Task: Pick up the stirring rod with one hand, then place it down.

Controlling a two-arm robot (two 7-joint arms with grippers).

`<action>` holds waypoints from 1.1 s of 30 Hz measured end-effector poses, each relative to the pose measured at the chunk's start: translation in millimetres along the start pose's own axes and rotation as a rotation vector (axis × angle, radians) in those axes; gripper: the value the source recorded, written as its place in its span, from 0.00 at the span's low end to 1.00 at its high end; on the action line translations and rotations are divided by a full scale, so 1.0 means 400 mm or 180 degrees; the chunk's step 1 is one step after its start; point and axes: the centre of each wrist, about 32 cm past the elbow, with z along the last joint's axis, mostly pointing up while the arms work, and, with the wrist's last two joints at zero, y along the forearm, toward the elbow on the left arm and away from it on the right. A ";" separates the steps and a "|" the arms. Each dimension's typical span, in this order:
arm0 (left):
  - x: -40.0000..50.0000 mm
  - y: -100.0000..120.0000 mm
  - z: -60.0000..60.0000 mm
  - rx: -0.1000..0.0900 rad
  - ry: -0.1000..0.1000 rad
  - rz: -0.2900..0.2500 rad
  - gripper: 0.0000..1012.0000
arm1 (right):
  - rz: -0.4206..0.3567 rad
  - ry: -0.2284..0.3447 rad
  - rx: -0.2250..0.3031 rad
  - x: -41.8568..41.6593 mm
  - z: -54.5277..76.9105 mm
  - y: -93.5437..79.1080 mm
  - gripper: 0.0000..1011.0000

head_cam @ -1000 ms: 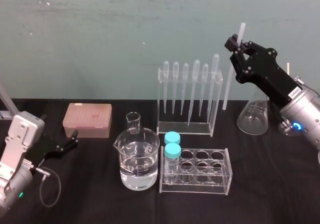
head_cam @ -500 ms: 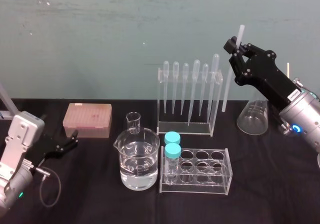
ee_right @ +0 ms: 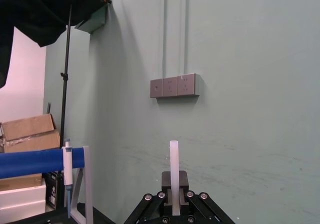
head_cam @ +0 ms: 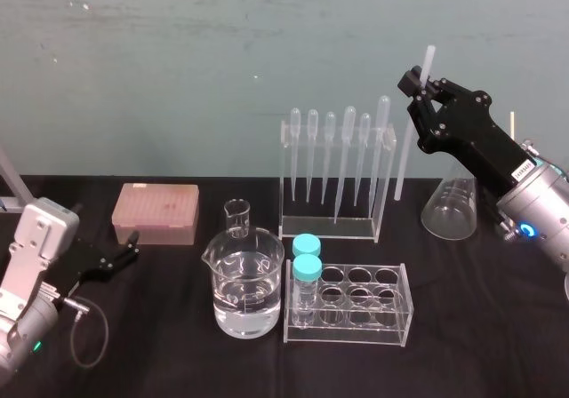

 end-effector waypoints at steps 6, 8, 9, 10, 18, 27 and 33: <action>0.000 0.000 0.000 0.0000 0.0000 0.0000 0.99 | 0.0003 0.0004 -0.0002 0.001 0.000 -0.001 0.07; 0.000 0.000 0.000 0.0000 0.0000 0.0000 0.99 | 0.0003 0.0004 -0.0004 0.001 0.000 -0.001 0.07; 0.000 0.000 0.000 0.0000 0.0000 0.0000 0.99 | 0.0004 0.0004 -0.0005 0.001 0.000 -0.001 0.07; 0.000 0.000 0.000 0.0000 0.0000 0.0000 0.99 | 0.0004 0.0004 -0.0006 0.001 0.001 -0.001 0.07; 0.000 0.000 0.000 0.0000 0.0000 0.0000 0.99 | 0.0007 0.0003 -0.0009 0.000 0.001 -0.003 0.07; 0.000 0.000 0.000 0.0000 0.0000 0.0000 0.99 | 0.0008 0.0005 -0.0016 0.000 0.002 -0.003 0.07; 0.000 0.000 0.000 0.0000 0.0000 0.0000 0.99 | 0.0010 0.0011 -0.0016 -0.001 0.000 -0.003 0.07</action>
